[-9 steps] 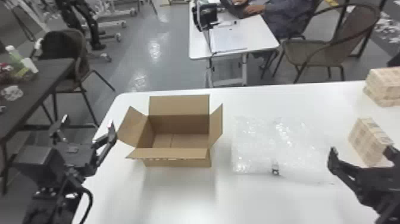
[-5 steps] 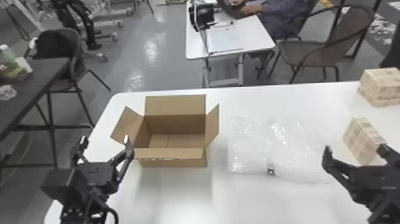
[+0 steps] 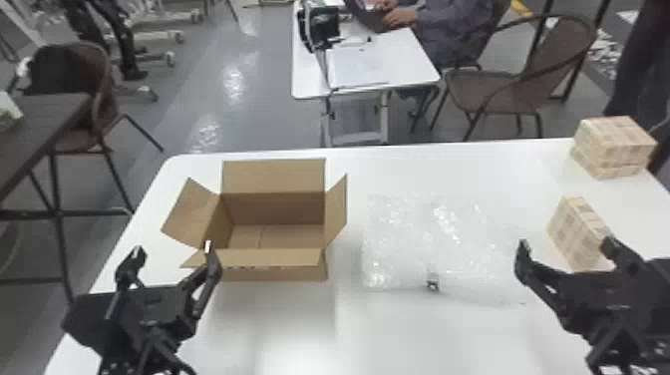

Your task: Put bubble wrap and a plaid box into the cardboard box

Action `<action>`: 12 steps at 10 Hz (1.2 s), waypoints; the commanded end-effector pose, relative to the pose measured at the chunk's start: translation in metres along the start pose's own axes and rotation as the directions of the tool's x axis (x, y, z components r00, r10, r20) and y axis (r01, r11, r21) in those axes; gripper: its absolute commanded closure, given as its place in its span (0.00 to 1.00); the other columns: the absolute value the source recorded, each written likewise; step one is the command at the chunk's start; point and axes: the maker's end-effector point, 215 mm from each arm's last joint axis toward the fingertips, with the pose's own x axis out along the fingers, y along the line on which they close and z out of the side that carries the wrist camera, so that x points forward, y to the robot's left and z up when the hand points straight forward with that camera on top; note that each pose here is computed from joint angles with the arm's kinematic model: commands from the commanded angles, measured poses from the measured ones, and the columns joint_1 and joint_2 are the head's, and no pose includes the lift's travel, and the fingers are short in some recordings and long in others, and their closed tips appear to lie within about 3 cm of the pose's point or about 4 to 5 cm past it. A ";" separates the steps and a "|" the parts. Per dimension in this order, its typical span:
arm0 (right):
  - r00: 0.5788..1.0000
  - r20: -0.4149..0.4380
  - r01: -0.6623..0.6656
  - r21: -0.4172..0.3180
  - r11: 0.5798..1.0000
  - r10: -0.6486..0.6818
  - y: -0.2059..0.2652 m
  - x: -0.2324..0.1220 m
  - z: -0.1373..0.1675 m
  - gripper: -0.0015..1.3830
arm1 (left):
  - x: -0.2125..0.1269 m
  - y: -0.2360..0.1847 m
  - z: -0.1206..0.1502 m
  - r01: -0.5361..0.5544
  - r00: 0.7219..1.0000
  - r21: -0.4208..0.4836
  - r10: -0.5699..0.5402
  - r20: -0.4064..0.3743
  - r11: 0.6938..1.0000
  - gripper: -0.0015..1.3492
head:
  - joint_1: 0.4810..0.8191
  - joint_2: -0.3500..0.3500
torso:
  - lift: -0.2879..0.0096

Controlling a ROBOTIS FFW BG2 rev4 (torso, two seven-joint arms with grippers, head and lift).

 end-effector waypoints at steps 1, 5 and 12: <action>1.000 -0.001 0.000 0.002 1.000 0.000 0.000 0.000 -0.001 0.08 | 0.011 0.013 -0.006 -0.007 0.999 -0.045 0.006 -0.034 0.999 0.21 | 0.63 0.67 | 0.61; 1.000 0.002 -0.025 0.001 1.000 0.025 0.004 0.005 0.002 0.08 | 0.068 0.067 0.006 0.110 0.983 -0.140 -0.128 -0.128 0.984 0.21 | 0.63 0.74 | 0.61; 0.996 0.009 -0.091 0.006 0.996 0.091 0.025 0.018 0.005 0.08 | 0.090 0.078 -0.055 0.151 0.945 -0.446 -0.260 -0.196 0.882 0.31 | 0.63 0.86 | 0.61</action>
